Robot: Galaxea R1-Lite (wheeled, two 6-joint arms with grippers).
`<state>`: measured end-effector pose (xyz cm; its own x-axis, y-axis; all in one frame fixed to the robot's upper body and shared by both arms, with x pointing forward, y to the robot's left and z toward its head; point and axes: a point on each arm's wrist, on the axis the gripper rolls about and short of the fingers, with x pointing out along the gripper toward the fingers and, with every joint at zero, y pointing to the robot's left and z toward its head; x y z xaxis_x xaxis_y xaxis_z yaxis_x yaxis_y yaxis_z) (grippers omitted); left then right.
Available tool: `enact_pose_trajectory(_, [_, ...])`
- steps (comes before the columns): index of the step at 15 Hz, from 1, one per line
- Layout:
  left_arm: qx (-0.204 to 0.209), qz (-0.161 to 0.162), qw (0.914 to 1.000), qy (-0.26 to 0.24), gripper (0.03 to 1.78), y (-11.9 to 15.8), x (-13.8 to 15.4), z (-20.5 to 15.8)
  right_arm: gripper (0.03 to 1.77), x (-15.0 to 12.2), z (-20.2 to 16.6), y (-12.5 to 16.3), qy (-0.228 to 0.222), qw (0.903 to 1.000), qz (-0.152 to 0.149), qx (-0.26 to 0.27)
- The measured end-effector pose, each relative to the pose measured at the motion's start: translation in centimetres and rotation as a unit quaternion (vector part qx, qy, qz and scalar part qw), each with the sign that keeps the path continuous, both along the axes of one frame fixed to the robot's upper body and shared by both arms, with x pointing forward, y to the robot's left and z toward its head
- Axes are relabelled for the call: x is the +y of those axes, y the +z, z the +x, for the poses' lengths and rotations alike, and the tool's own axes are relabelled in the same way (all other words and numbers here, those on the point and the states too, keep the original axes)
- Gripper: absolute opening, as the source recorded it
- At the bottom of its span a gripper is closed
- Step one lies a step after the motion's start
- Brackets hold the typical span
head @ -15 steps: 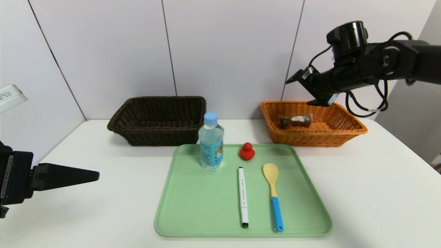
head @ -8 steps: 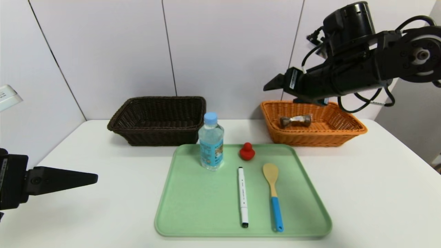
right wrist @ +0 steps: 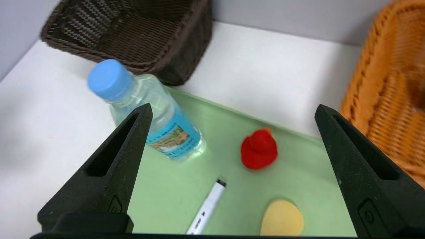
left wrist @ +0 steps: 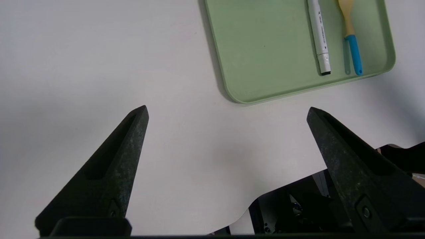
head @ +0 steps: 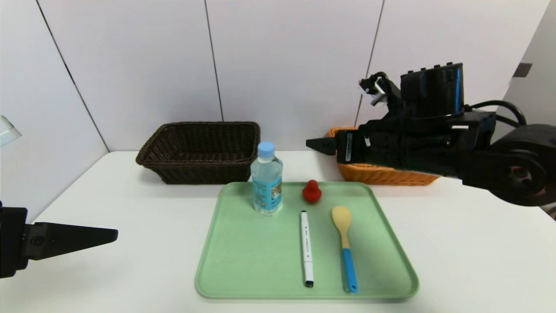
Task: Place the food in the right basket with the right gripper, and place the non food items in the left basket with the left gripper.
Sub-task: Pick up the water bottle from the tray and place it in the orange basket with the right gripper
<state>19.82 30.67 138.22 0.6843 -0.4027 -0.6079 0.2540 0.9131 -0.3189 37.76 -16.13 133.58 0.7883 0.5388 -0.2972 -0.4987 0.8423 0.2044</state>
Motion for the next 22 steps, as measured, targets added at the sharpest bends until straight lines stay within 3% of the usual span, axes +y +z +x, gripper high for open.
enact_pose_trajectory(2, [0.0, 0.0, 1.0, 0.0, 1.69, 0.0, 0.0, 0.0, 1.69, 0.4, -0.9, -0.5, 0.025, 0.9991, -0.003, -0.033])
enact_pose_trajectory(8, [0.002, 0.0, 1.0, -0.001, 1.69, -0.2, 0.0, -0.1, 1.69, 0.0, -4.2, -2.5, 0.088, 0.9958, -0.022, -0.01])
enact_pose_trajectory(12, [0.004, 0.001, 1.0, -0.002, 1.69, -0.3, 0.0, -0.1, 1.69, -0.1, -5.1, -3.6, 0.137, 0.9898, 0.009, -0.038])
enact_pose_trajectory(18, [0.003, 0.002, 1.0, -0.002, 1.69, -0.2, 0.0, -0.1, 1.7, 1.0, -4.0, -6.9, 0.158, 0.9798, 0.024, -0.12])
enact_pose_trajectory(22, [0.004, 0.002, 1.0, -0.004, 1.69, -0.3, 0.0, 0.0, 1.7, 1.8, -3.4, -8.2, 0.161, 0.9798, 0.018, -0.117])
